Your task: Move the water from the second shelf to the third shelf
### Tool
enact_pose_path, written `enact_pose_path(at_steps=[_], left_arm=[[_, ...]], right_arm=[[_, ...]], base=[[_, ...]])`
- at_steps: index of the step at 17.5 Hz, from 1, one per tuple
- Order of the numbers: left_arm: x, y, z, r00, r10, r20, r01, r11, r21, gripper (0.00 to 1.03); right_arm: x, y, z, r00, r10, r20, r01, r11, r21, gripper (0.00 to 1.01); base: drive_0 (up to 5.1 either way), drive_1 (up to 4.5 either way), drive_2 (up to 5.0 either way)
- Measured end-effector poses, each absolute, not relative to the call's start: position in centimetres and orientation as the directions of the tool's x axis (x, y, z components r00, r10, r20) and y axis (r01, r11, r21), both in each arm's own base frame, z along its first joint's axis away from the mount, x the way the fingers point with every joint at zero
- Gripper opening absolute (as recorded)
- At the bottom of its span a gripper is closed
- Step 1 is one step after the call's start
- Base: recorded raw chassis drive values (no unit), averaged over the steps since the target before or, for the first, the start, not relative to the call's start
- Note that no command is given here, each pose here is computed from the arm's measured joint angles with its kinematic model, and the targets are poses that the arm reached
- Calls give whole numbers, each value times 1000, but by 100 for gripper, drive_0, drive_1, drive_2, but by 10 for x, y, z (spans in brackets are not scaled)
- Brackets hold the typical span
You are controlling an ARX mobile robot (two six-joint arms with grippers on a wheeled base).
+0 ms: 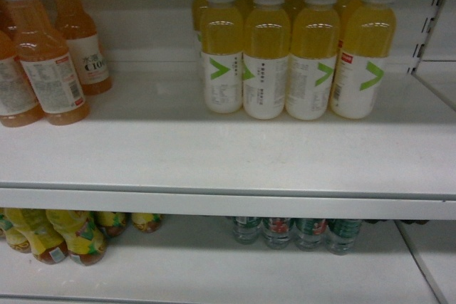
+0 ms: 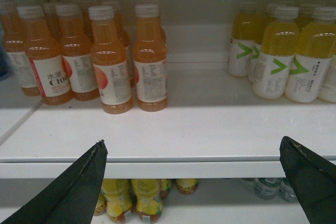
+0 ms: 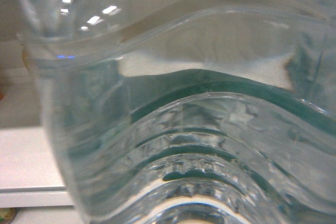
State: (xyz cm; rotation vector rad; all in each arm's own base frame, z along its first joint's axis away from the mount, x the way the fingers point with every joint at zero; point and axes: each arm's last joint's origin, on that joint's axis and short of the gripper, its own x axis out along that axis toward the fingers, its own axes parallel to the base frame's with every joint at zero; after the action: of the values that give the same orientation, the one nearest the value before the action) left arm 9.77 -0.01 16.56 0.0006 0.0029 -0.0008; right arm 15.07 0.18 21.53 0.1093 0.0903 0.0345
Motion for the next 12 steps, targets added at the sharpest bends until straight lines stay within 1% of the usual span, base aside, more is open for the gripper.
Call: enact_pose_path(at_steps=[12], left_arm=[[98,0,166,1000,-1,-1,1,1000,1,98]], right_arm=[[151,2,215,995,47,-87,-37,993,111,40]], base=[[-498,247,247]])
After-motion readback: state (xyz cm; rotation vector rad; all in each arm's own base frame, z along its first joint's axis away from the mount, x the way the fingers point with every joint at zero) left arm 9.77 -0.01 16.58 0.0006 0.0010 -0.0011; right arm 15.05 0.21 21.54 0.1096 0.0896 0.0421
